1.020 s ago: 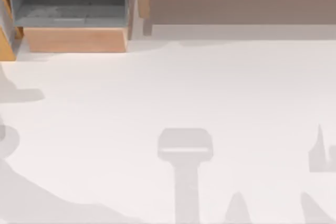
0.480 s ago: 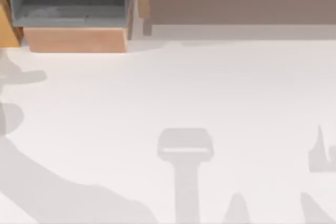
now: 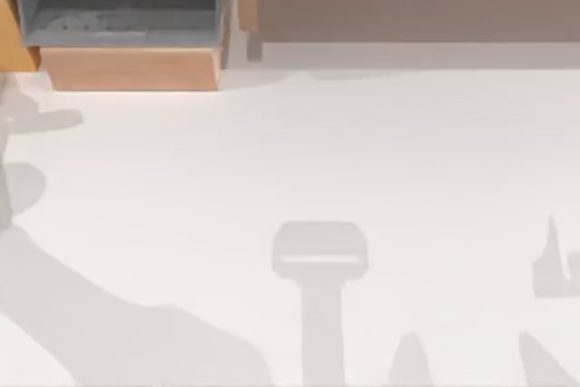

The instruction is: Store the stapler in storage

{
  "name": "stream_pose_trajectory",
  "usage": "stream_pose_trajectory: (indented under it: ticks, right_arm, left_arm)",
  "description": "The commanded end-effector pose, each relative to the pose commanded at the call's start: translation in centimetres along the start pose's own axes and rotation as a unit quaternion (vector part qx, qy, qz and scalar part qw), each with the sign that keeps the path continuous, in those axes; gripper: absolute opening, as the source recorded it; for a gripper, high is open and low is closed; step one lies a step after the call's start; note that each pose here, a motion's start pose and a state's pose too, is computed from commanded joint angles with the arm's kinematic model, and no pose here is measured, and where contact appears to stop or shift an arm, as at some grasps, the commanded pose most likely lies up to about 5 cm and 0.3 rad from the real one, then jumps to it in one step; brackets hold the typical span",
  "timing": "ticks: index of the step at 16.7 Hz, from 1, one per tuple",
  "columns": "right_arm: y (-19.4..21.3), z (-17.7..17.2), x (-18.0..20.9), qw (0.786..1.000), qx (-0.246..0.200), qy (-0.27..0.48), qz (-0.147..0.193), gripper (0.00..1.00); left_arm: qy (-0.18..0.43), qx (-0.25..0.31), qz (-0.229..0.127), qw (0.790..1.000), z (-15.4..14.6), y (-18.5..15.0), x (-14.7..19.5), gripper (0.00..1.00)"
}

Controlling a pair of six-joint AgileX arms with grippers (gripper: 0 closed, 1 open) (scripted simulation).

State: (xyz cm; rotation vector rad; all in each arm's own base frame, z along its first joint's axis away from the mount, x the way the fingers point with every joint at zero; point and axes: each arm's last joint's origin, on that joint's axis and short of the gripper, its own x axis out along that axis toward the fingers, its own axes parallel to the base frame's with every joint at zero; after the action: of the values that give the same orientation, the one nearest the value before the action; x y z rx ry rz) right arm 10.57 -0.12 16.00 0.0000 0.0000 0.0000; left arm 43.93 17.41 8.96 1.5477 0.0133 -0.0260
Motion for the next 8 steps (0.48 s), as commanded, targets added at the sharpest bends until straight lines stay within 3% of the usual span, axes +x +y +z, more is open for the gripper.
stream_pose_trajectory:
  ticks: [8]
  right_arm:
    - [0.00,0.00,0.00,1.000,0.000,0.000,0.000,1.00]
  left_arm:
    - [0.000,0.000,0.000,1.000,0.00,0.00,0.00,0.68]
